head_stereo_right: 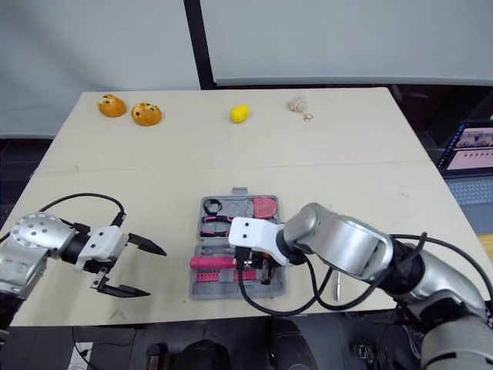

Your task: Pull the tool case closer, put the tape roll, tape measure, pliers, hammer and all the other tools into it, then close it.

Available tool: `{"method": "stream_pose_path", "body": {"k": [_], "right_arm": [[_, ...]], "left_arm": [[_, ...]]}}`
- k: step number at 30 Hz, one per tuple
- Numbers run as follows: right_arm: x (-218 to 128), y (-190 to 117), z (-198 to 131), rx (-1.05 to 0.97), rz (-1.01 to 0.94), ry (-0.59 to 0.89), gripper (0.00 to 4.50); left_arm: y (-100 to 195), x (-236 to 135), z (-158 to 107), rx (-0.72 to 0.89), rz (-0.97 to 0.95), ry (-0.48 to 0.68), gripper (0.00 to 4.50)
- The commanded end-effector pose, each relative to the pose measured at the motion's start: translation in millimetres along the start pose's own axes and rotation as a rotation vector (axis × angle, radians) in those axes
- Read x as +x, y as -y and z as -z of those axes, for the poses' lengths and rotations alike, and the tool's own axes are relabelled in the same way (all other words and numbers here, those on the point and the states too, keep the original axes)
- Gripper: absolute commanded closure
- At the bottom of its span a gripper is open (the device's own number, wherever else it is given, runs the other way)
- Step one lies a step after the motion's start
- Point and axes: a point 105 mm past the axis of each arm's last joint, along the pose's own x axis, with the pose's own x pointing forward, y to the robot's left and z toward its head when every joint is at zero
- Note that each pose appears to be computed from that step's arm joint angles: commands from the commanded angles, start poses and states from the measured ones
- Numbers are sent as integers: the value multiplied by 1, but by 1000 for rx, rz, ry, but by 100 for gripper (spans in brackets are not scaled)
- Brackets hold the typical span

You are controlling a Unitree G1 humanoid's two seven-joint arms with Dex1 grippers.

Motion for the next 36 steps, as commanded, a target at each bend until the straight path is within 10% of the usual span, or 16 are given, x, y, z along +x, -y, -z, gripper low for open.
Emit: {"method": "stream_pose_path", "body": {"k": [1, 33, 36], "right_arm": [[2, 5, -2, -61, 5, -5, 443], [27, 10, -3, -143, 6, -25, 443], [20, 12, -3, -146, 22, -2, 323]], "left_arm": [[0, -1, -3, 25, 21, 0, 0], [-7, 3, -11, 26, -3, 28, 0], [-9, 3, -14, 31, -14, 37, 0]]}}
